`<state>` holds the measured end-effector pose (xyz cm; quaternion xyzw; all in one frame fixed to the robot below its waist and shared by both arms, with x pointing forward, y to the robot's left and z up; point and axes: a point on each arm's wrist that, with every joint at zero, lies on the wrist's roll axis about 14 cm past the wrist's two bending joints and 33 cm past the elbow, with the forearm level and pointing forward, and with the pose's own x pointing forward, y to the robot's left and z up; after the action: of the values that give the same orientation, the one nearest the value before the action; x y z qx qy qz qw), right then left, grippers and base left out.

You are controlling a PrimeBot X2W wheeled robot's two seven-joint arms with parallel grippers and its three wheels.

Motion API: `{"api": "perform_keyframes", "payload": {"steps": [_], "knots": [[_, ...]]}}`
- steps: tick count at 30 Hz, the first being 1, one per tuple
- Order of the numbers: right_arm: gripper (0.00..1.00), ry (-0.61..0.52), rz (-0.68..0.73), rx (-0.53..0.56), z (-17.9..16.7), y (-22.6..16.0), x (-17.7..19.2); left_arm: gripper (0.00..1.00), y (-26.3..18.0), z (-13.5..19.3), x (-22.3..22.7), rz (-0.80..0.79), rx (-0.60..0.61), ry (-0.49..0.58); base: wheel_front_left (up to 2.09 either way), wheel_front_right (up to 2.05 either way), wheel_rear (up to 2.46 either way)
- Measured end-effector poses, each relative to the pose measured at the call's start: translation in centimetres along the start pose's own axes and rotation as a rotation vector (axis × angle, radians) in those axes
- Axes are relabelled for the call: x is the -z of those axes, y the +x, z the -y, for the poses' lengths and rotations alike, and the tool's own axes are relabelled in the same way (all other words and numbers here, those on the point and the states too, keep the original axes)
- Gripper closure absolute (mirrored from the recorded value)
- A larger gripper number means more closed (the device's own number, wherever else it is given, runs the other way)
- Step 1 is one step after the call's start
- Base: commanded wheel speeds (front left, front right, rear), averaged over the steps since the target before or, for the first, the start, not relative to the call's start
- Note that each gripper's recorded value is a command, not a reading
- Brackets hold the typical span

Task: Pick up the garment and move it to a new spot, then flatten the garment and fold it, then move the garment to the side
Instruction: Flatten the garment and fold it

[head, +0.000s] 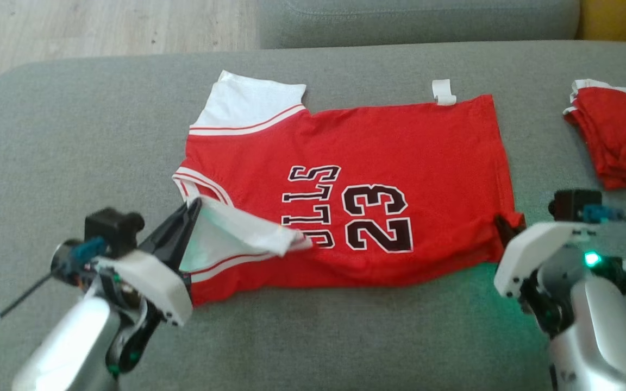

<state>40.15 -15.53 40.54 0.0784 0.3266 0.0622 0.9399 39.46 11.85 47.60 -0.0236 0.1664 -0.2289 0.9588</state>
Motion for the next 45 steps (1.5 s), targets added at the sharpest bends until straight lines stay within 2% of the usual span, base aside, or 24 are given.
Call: {"api": "perform_keyframes", "payload": {"steps": [6, 14, 18, 19, 20, 21, 22, 23, 28, 33, 39, 45], "knots": [[1.00, 0.014, -0.048, 0.012, 0.5, 1.5, -0.3, 1.00, 2.1, -1.1, 1.3, -0.068, -0.005, -0.005, 0.00, 0.00, 0.00], [1.00, 0.018, -0.023, 0.016, 0.6, 3.2, -2.0, 1.00, 3.8, -2.4, 1.2, -0.064, -0.026, -0.006, 0.00, 0.00, 0.00], [1.00, 0.020, -0.052, 0.018, 0.7, 3.7, -1.4, 1.00, 4.1, -2.9, 1.7, -0.079, -0.036, -0.015, 0.00, 0.00, 0.00], [0.75, 0.019, -0.061, 0.020, 0.7, 3.8, -1.2, 1.00, 4.2, -2.9, 1.8, -0.084, -0.038, -0.020, 0.00, 0.00, 0.00], [0.58, 0.020, -0.066, 0.020, 0.7, 3.8, -1.0, 1.00, 4.2, -3.0, 2.0, -0.089, -0.041, -0.024, 0.00, 0.00, 0.00], [0.02, 0.019, -0.062, 0.020, 0.7, 3.9, -1.1, 0.80, 4.3, -2.9, 2.2, -0.094, -0.043, -0.030, 0.00, 0.00, 0.00], [0.00, 0.017, -0.052, 0.018, 0.6, 4.0, -1.3, 0.53, 4.4, -2.9, 2.3, -0.090, -0.044, -0.034, 0.00, 0.00, 0.00], [0.00, 0.019, -0.027, 0.012, 0.4, 4.2, -2.1, 0.00, 4.6, -3.1, 2.2, -0.088, -0.048, -0.034, 0.00, 0.00, 0.00], [0.00, 0.003, 0.053, -0.008, -0.4, 4.7, -4.7, 0.00, 5.0, -3.5, 1.1, -0.052, -0.055, -0.025, 0.00, 0.00, 0.00], [0.00, -0.001, 0.102, -0.013, -0.7, 4.6, -5.7, 0.00, 4.8, -3.4, 0.3, -0.016, -0.056, -0.022, 0.00, 0.00, 0.00], [0.00, -0.086, 0.217, 0.018, -0.4, 3.1, -7.8, 0.00, 3.2, -2.7, -1.8, 0.085, -0.052, -0.040, 0.00, 0.00, 0.00], [0.00, -0.099, 0.230, 0.045, 0.5, 0.8, -4.8, 0.00, -1.0, -1.7, 2.4, 0.020, -0.093, -0.115, 0.00, 0.00, 0.00]]}}
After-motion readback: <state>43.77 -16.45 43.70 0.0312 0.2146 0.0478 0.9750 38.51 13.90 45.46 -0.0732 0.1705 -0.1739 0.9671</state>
